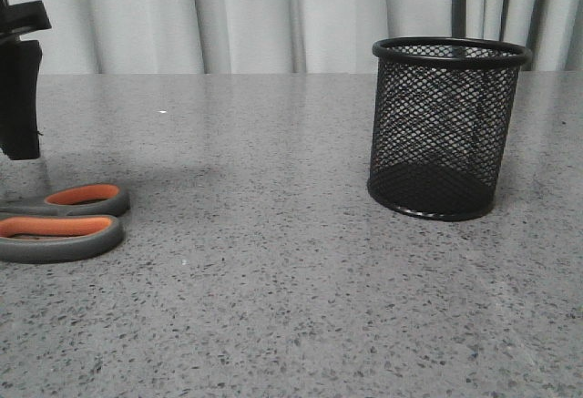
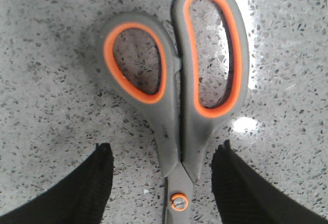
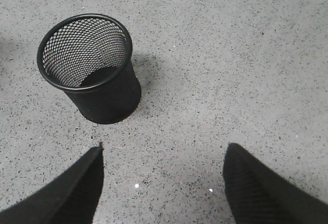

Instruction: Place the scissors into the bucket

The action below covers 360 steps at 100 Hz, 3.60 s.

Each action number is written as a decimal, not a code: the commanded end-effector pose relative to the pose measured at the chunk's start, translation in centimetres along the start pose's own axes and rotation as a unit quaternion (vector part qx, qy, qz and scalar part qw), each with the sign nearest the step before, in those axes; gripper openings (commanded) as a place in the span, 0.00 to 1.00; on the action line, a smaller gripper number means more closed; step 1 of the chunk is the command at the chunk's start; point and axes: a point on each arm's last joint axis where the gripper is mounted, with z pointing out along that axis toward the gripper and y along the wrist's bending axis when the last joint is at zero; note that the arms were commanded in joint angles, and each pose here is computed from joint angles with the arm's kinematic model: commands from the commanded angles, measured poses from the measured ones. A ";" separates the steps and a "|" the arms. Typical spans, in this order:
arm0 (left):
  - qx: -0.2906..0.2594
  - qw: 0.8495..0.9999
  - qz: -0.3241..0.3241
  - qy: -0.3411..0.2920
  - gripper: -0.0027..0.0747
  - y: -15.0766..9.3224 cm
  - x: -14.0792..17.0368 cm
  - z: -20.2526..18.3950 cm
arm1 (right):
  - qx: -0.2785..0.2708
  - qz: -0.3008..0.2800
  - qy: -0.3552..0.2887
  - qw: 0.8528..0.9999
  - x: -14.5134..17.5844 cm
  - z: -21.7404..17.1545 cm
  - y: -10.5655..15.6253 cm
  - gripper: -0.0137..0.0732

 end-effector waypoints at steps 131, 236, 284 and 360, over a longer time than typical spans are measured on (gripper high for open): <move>0.034 0.999 -0.007 -0.007 0.22 0.3 0.3 1.9 | 0.000 -0.007 -0.040 0.999 -1.3 -0.6 0.1 0.67; -0.241 0.962 0.017 -0.129 0.01 -2.5 -4.4 -16.1 | -0.188 0.095 -0.155 0.965 -4.0 -0.9 3.0 0.67; -0.289 0.931 0.102 -0.197 0.01 -4.6 -9.4 -19.0 | -0.356 0.114 -0.125 0.919 -9.3 1.8 5.3 0.67; -0.302 0.915 0.109 -0.246 0.01 -4.8 -11.8 -18.9 | -0.430 0.135 -0.088 0.888 -11.8 5.0 5.9 0.67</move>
